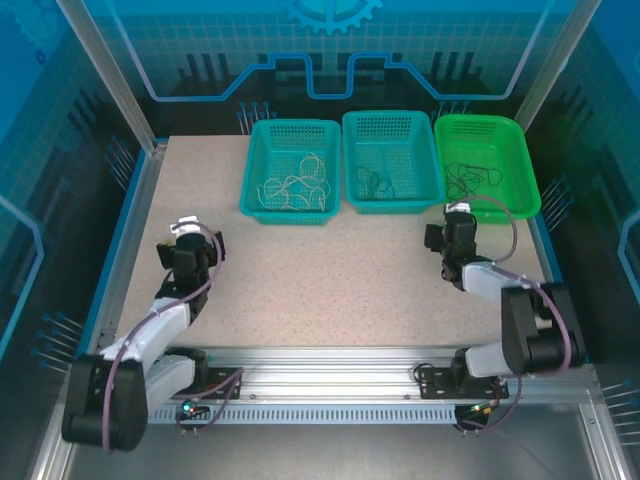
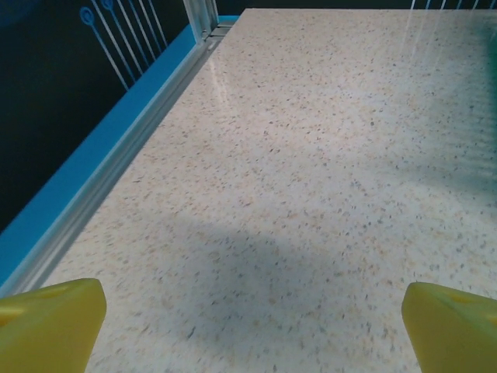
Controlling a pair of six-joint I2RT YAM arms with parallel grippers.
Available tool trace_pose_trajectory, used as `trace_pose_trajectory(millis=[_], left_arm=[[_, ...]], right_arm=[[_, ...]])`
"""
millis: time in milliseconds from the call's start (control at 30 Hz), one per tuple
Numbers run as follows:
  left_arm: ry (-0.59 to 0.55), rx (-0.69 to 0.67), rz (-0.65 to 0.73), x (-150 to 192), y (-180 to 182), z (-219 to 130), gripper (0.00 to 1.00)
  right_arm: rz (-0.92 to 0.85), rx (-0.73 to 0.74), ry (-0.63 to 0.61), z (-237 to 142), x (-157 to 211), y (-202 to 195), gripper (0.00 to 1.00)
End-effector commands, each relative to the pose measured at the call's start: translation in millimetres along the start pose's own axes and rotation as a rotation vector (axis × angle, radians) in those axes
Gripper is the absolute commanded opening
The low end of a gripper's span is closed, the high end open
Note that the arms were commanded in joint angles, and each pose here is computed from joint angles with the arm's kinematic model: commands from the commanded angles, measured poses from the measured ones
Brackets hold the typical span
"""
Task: Untangle the cables
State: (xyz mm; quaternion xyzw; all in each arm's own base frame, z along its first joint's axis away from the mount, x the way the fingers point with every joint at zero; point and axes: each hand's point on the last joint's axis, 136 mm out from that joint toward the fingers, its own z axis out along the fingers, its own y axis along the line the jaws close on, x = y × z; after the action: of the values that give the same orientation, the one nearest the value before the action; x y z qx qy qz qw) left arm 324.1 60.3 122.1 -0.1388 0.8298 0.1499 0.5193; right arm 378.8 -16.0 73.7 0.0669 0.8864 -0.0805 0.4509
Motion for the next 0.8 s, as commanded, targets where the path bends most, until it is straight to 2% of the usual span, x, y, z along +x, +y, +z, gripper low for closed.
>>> trace_pose_trajectory(millis=[0, 67, 133, 167, 367, 500, 567, 600, 700, 767], left_arm=[[-0.157, 0.162, -0.036, -30.6, -29.6, 10.7, 0.99], [-0.137, 0.185, -0.018, -32.8, -38.8, 22.9, 0.99], [-0.072, 0.219, 0.019, -24.7, -50.0, 34.2, 0.99], [-0.052, 0.244, 0.035, -16.1, -56.2, 38.5, 0.99], [0.008, 0.255, 0.069, -12.0, -65.0, 50.5, 0.99], [-0.065, 0.31, 0.027, -13.9, -65.3, 31.6, 0.99], [-0.174, 0.436, -0.083, -19.7, -72.7, 13.3, 0.99], [-0.19, 0.448, -0.066, -18.0, -77.1, 13.0, 0.99], [-0.15, 0.391, -0.07, -6.9, -79.0, 46.6, 0.99], [-0.048, 0.384, -0.042, 0.7, -83.7, 49.5, 0.99]], right_arm=[[-0.082, -0.08, -0.182, -1.1, -37.4, 22.6, 0.94], [-0.083, -0.136, -0.227, -7.4, -32.0, 27.9, 1.0], [-0.075, -0.163, -0.29, -6.5, -27.9, 27.7, 1.0], [-0.07, -0.169, -0.245, -5.7, -25.3, 28.0, 1.0], [-0.082, -0.179, -0.255, -5.7, -26.3, 30.3, 1.0], [-0.098, -0.185, -0.249, -5.5, -26.1, 34.3, 1.0], [-0.099, -0.19, -0.247, -5.6, -25.8, 34.6, 1.0], [-0.099, -0.189, -0.248, -5.5, -25.8, 34.4, 1.0], [-0.1, -0.19, -0.247, -5.7, -25.5, 34.8, 1.0], [-0.1, -0.189, -0.247, -5.7, -25.8, 34.6, 1.0]])
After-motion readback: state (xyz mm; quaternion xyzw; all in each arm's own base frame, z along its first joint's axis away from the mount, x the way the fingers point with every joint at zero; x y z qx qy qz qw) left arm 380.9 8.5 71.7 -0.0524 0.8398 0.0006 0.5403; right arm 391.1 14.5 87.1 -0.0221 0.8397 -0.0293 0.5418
